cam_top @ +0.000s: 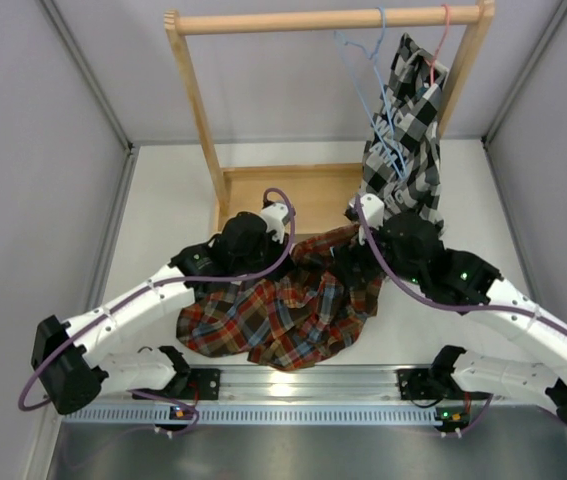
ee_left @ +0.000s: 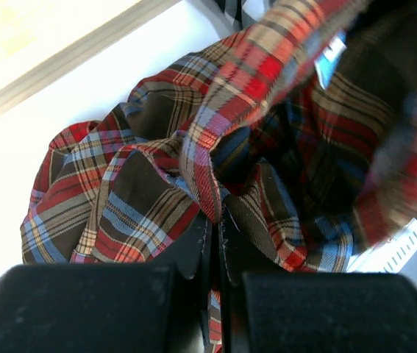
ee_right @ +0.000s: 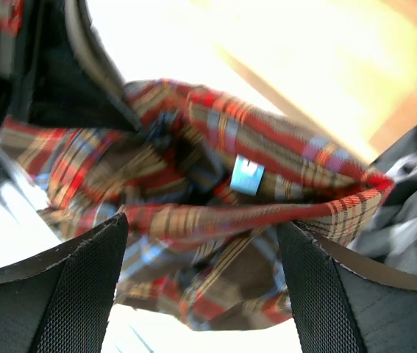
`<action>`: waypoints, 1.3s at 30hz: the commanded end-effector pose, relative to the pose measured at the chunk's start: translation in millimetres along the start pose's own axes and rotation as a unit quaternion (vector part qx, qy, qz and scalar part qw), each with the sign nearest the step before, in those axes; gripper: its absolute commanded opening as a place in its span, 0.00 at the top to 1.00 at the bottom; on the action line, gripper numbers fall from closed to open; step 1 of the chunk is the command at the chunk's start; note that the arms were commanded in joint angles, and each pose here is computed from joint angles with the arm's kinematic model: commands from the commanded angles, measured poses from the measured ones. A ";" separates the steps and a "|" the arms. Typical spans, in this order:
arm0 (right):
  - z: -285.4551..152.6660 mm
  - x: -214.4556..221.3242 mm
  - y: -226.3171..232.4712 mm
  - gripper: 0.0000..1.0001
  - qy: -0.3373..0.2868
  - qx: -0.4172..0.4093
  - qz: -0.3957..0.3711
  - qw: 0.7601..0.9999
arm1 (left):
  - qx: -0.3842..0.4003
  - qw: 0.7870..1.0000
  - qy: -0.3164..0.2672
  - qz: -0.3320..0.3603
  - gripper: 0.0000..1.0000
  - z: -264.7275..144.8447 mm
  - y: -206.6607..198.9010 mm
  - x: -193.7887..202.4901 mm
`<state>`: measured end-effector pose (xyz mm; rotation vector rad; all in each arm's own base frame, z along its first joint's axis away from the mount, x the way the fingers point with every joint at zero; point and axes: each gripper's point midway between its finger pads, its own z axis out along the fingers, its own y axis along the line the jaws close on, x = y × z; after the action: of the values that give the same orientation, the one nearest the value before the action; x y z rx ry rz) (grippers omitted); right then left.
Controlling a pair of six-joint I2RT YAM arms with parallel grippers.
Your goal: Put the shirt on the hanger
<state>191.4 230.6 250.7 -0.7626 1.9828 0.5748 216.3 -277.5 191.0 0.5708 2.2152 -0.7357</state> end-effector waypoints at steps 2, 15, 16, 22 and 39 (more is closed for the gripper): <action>6.7 -45.7 -13.1 0.21 -0.031 0.030 -0.075 0.996 | 0.016 0.999 -0.048 0.016 1.00 -9.8 -6.9 -20.3; -17.2 -41.9 -13.4 0.20 -0.029 0.036 -0.039 0.998 | -0.053 0.992 -0.115 0.002 1.00 -35.0 17.3 -36.9; -8.0 -38.7 -11.1 0.20 -0.020 0.027 -0.053 0.998 | -0.026 0.993 -0.111 0.007 1.00 -34.9 7.6 -36.6; 35.7 -35.3 -6.5 0.24 0.014 -0.003 -0.138 0.990 | 0.015 0.994 -0.110 0.018 1.00 -41.0 -7.8 -37.5; 63.3 -39.9 -52.0 1.00 -0.047 0.131 -0.132 0.982 | -0.032 0.993 -0.109 0.017 1.00 -52.2 8.0 -38.3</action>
<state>258.7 268.3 207.0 -1.0266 1.8726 0.2789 208.1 -252.9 231.0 0.5245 2.0553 -0.7379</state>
